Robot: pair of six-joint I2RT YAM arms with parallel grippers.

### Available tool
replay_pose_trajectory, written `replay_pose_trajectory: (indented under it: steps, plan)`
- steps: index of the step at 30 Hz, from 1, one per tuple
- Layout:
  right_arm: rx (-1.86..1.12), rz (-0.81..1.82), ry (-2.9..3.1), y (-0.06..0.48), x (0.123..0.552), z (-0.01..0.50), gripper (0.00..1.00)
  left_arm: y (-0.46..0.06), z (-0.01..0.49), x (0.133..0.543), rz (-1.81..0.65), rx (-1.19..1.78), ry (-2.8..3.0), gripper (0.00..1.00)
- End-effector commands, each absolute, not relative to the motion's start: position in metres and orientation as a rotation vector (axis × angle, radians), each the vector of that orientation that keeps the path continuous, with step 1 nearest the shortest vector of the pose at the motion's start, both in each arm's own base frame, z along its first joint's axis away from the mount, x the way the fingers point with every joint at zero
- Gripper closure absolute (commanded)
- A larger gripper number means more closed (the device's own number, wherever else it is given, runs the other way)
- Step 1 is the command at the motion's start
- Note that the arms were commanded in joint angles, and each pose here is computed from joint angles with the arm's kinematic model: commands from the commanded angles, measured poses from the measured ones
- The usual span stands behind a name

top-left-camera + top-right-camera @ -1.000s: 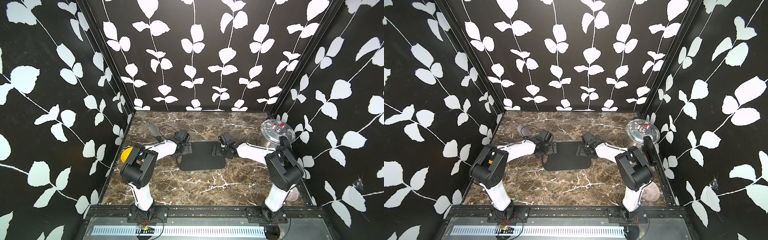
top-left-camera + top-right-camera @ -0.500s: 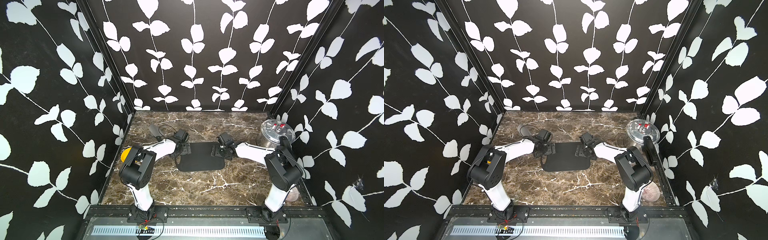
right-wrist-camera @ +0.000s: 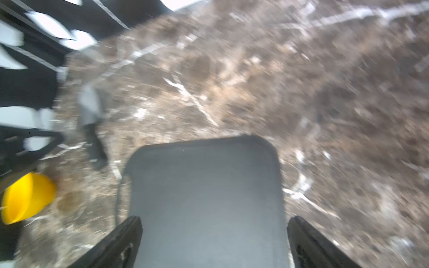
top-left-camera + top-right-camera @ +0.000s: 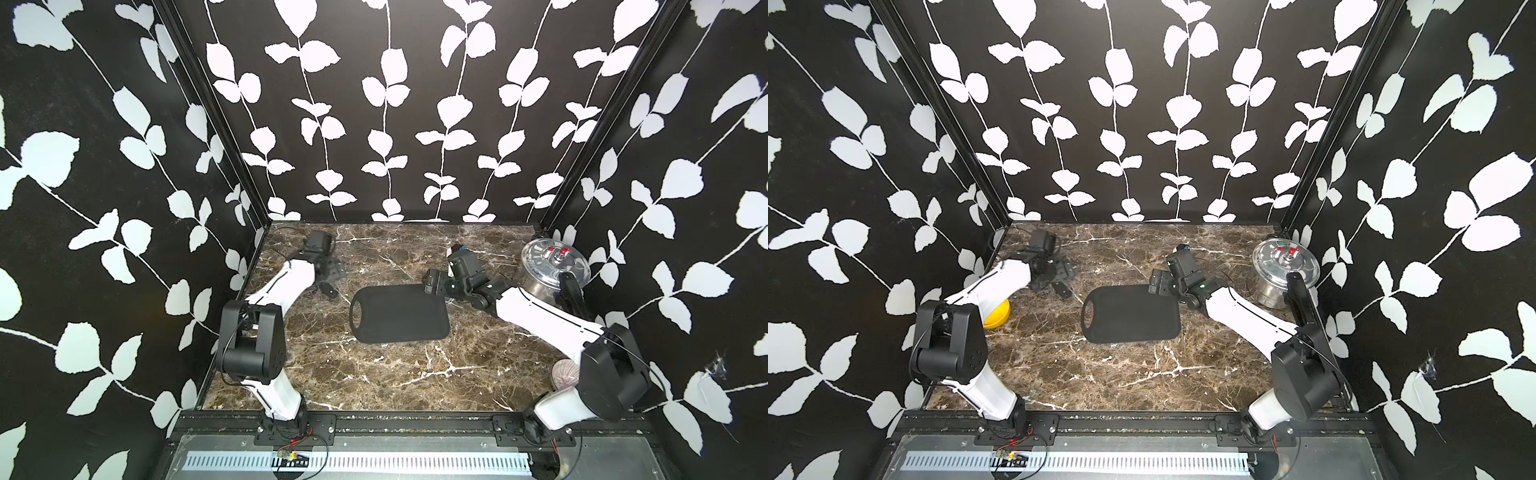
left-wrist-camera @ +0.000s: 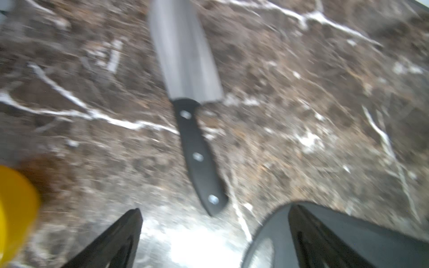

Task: Align the knife with the edge of the cutting board
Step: Pick up the knife at the center of the board.

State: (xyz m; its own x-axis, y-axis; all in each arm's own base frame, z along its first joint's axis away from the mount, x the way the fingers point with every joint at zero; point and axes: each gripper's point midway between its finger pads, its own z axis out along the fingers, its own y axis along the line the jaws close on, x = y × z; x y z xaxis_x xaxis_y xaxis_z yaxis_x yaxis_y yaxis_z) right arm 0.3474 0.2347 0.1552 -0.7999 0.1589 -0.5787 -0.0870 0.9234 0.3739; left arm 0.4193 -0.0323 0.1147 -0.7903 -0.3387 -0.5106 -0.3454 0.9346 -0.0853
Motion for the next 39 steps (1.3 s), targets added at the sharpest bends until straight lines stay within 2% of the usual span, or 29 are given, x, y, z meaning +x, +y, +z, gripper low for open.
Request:
replay_pose_trajectory:
  steps: [1, 9, 17, 28, 33, 35, 37, 39]
  plan:
    - [-0.064, 0.611, 2.400, 0.259, 0.341, 0.164, 0.01, -0.012, 0.111, 0.427, 0.098, -0.476, 2.559, 0.12]
    - [-0.209, 0.741, 2.326, 0.301, 0.320, 0.178, 0.01, 0.000, 0.087, 0.461, 0.090, -0.482, 2.566, 0.14]
    - [-0.203, 0.718, 2.347, 0.302, 0.317, 0.180, 0.01, 0.005, 0.053, 0.474, 0.073, -0.535, 2.627, 0.23]
    - [-0.173, 0.651, 2.382, 0.291, 0.315, 0.173, 0.01, 0.003, 0.031, 0.473, 0.085, -0.508, 2.699, 0.42]
    - [-0.159, 0.592, 2.388, 0.282, 0.317, 0.170, 0.01, 0.003, 0.022, 0.466, 0.094, -0.490, 2.744, 0.57]
    - [-0.152, 0.577, 2.383, 0.279, 0.318, 0.171, 0.01, 0.002, 0.019, 0.464, 0.088, -0.479, 2.756, 0.66]
    - [-0.147, 0.568, 2.377, 0.277, 0.318, 0.172, 0.01, 0.001, 0.018, 0.462, 0.087, -0.471, 2.765, 0.81]
    - [-0.139, 0.562, 2.376, 0.275, 0.318, 0.172, 0.01, 0.000, 0.019, 0.461, 0.085, -0.469, 2.768, 0.88]
